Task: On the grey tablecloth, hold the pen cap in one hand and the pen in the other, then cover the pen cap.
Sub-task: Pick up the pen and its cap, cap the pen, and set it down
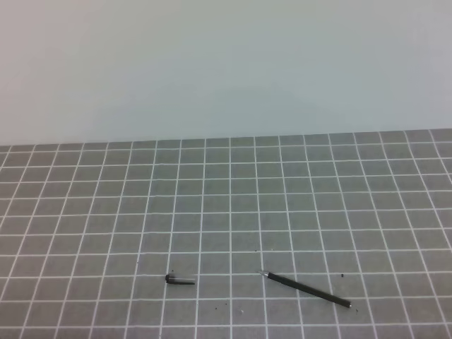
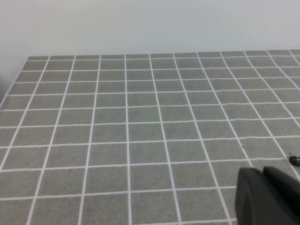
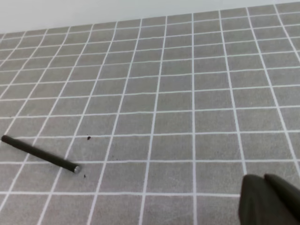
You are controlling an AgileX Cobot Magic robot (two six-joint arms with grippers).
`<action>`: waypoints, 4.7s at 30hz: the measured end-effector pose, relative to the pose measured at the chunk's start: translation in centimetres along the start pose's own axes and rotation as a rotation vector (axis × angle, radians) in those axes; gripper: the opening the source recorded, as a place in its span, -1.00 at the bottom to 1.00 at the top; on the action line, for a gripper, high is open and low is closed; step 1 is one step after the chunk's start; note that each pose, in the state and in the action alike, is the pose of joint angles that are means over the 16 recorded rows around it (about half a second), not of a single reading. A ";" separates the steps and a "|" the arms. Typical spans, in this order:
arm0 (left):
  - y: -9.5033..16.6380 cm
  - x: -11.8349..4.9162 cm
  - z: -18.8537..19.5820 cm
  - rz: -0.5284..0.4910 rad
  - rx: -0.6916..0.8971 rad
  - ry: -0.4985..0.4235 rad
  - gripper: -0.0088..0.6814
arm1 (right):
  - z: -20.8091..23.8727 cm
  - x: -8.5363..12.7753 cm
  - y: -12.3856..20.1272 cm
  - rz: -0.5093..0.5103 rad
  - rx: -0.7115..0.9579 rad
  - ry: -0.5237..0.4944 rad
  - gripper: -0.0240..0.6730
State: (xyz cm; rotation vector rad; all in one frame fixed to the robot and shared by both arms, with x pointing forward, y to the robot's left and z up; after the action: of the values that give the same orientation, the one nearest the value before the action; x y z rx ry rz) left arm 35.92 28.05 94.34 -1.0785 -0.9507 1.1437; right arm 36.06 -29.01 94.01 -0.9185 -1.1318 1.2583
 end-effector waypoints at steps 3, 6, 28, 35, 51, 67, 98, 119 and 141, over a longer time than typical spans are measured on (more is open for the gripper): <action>0.0 0.0 0.0 0.001 0.000 0.000 -0.98 | 0.0 0.0 0.0 0.000 0.000 0.000 -0.94; 0.0 0.0 0.0 0.003 0.000 0.001 -0.98 | 0.0 0.0 0.1 0.000 0.001 0.000 -0.94; -0.1 -0.3 0.0 0.065 -0.004 0.021 -0.98 | 0.0 0.2 -0.2 -0.061 -0.014 -0.012 -0.94; -0.9 -0.9 0.0 0.222 -0.053 0.061 -0.98 | 0.1 0.8 -1.8 -0.237 -0.108 -0.065 -0.94; -4.8 0.0 0.7 1.139 -0.275 0.171 -0.98 | 2.2 -3.0 -7.6 -1.081 -0.560 -0.110 -0.94; -5.0 0.8 0.8 1.346 -0.309 0.168 -0.98 | 3.1 -3.2 -9.2 -1.122 -0.608 -0.127 -0.94; -7.3 -3.0 1.7 0.650 -0.259 0.289 -0.98 | 6.7 2.9 -15.0 -0.368 -0.518 -0.236 -0.94; -10.1 -4.4 -1.2 0.291 -0.101 0.316 -0.98 | 6.3 4.8 -16.1 -0.217 -0.361 -0.263 -0.93; -10.1 -5.0 -2.3 0.054 -0.056 0.343 -0.98 | -2.2 7.1 -17.6 0.025 0.120 -0.282 -0.94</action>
State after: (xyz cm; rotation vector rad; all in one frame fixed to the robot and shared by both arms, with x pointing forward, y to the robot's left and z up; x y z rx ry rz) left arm 39.51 21.99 103.48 -1.3029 -0.6898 0.9398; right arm 42.04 -23.85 111.41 -0.6819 -1.2504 1.4926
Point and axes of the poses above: a point on each arm's last joint axis where the gripper is mounted, z pointing back along that axis away from the gripper, x along the wrist's bending axis when the last joint is at zero, y = z × x, the point moved 7 cm from there along -z, pointing out along that axis toward the gripper, and after that the axes turned 10 degrees about -z, right-handed, at the moved point
